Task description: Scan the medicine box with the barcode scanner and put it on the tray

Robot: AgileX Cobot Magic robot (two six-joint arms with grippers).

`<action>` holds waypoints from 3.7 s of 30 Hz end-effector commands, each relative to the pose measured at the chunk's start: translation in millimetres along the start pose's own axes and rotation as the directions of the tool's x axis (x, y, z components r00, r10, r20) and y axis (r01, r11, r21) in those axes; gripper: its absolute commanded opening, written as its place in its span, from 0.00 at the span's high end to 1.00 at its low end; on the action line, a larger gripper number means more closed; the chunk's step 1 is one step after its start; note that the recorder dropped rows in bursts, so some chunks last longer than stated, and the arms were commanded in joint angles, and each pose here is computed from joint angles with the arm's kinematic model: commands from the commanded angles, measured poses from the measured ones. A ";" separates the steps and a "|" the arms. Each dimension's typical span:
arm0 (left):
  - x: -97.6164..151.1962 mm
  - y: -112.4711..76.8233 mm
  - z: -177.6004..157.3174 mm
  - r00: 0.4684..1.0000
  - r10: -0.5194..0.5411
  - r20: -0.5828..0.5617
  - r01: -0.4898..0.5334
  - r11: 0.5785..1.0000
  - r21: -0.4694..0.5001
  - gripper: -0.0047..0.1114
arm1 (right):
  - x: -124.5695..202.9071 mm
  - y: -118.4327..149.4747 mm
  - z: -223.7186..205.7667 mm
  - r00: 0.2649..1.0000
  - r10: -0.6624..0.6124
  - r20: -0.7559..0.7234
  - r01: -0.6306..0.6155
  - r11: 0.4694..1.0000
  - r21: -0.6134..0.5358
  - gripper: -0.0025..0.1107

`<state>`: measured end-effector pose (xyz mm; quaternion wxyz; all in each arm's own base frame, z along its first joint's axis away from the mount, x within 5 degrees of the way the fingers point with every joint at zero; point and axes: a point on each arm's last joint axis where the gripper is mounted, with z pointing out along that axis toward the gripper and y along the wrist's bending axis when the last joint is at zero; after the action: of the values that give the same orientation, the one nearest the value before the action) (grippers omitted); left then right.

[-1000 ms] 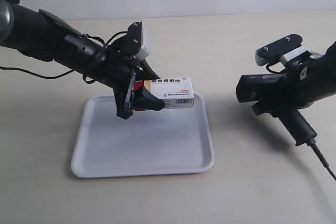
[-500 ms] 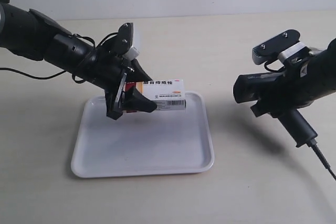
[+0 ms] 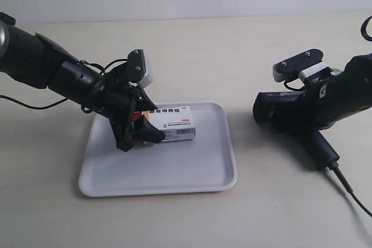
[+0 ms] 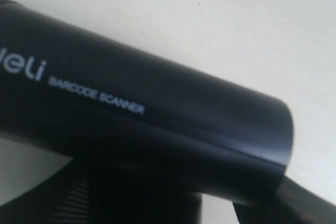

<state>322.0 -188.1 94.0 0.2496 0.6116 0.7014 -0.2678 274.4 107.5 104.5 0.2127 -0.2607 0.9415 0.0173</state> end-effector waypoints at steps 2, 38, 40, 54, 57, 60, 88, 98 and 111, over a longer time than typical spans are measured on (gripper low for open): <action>16.1 0.3 16.0 0.999 -0.031 -0.043 0.032 0.999 0.007 0.42 | -1.4 0.0 0.3 1.000 0.010 0.013 -0.011 1.000 0.000 0.59; -76.2 -103.4 -202.9 0.948 -0.215 0.233 0.237 0.969 -0.070 0.20 | 8.1 0.5 -287.3 0.533 0.155 0.831 -0.185 0.981 -0.064 0.97; -75.5 -104.6 -201.9 0.945 -0.229 0.235 0.248 0.967 -0.056 0.41 | 7.9 0.4 -287.6 0.530 0.155 0.834 -0.185 0.981 -0.064 0.98; -41.4 -158.9 -215.0 0.837 -0.268 0.477 0.457 0.822 -0.340 0.93 | 7.9 0.4 -287.6 0.530 0.155 0.834 -0.185 0.981 -0.064 0.98; -12.8 -178.8 -218.1 0.793 -0.244 0.558 0.549 0.684 -0.480 0.93 | 7.9 0.4 -287.6 0.530 0.155 0.834 -0.185 0.981 -0.064 0.98; 8.1 -197.6 -218.3 0.790 -0.187 0.584 0.559 0.610 -0.562 0.93 | 7.9 0.4 -287.6 0.530 0.155 0.834 -0.185 0.981 -0.064 0.98; 103.2 -249.0 -242.9 0.603 0.220 0.766 0.796 -0.117 -0.593 0.94 | 7.9 0.4 -287.6 0.531 0.153 0.834 -0.184 0.981 -0.063 0.98; 100.4 -247.2 -225.7 0.657 0.092 0.748 0.751 0.005 -0.660 0.94 | 6.9 0.1 -289.2 0.513 0.151 0.845 -0.185 0.981 -0.063 0.98; 91.6 -248.5 -226.8 0.687 0.171 0.706 0.708 0.060 -0.704 0.94 | 6.8 0.1 -289.3 0.511 0.153 0.846 -0.186 0.980 -0.065 0.98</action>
<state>59.6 7.6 212.2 0.7272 -0.0135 0.6855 0.0320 156.7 63.1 362.3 0.6369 -0.1239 0.7470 0.1451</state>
